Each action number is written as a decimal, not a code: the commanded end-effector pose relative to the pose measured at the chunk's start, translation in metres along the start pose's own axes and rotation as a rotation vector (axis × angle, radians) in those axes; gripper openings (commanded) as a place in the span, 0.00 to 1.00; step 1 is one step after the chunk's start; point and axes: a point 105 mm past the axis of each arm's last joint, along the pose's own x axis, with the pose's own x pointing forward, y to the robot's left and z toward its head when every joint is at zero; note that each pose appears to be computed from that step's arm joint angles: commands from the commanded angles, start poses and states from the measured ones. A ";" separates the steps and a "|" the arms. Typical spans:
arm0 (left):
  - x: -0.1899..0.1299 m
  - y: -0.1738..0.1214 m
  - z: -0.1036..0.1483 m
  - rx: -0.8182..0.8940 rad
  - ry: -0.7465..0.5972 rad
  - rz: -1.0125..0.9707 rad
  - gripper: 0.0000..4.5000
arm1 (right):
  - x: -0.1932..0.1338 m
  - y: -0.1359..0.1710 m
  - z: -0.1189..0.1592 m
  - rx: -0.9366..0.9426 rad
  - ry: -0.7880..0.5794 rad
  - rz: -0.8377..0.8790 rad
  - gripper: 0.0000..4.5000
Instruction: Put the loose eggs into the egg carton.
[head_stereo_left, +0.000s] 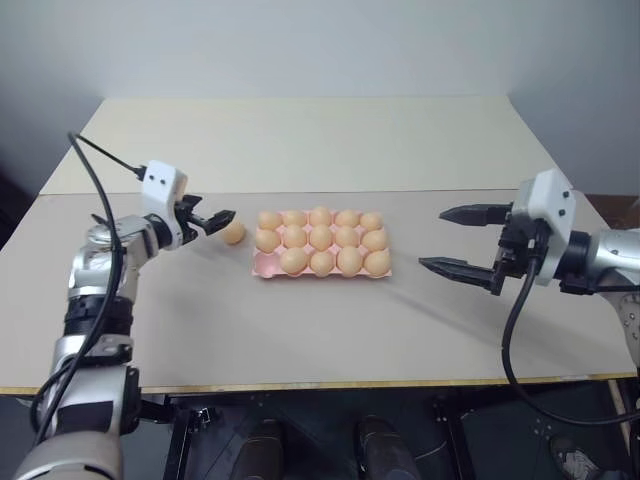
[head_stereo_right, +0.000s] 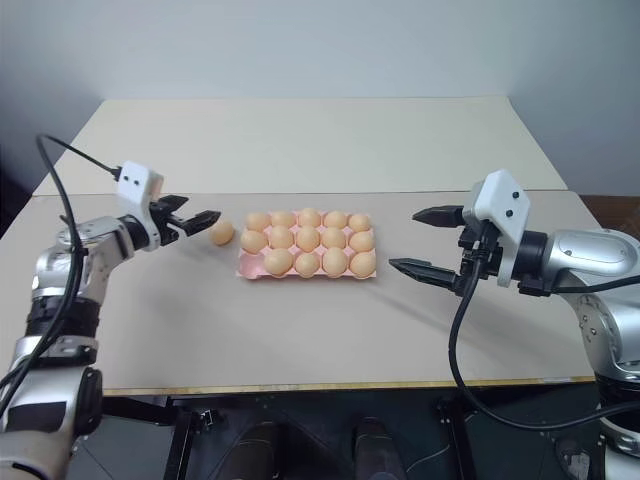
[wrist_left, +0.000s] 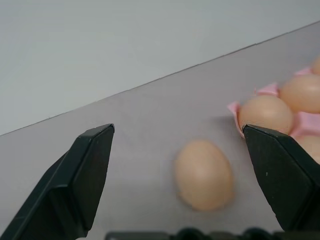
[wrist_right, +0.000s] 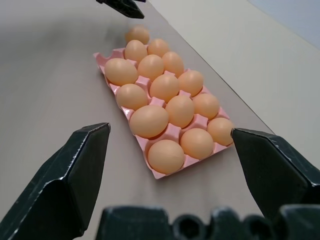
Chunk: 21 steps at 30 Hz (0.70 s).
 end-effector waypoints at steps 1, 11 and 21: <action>0.011 -0.002 0.000 0.016 -0.008 -0.013 0.99 | -0.007 0.001 0.017 -0.062 -0.039 -0.022 1.00; 0.032 -0.011 -0.018 -0.016 0.021 -0.036 0.99 | -0.010 0.002 0.020 -0.066 -0.039 -0.038 1.00; 0.041 -0.014 -0.035 -0.050 0.079 -0.016 0.56 | -0.010 -0.001 0.025 -0.076 -0.049 -0.067 1.00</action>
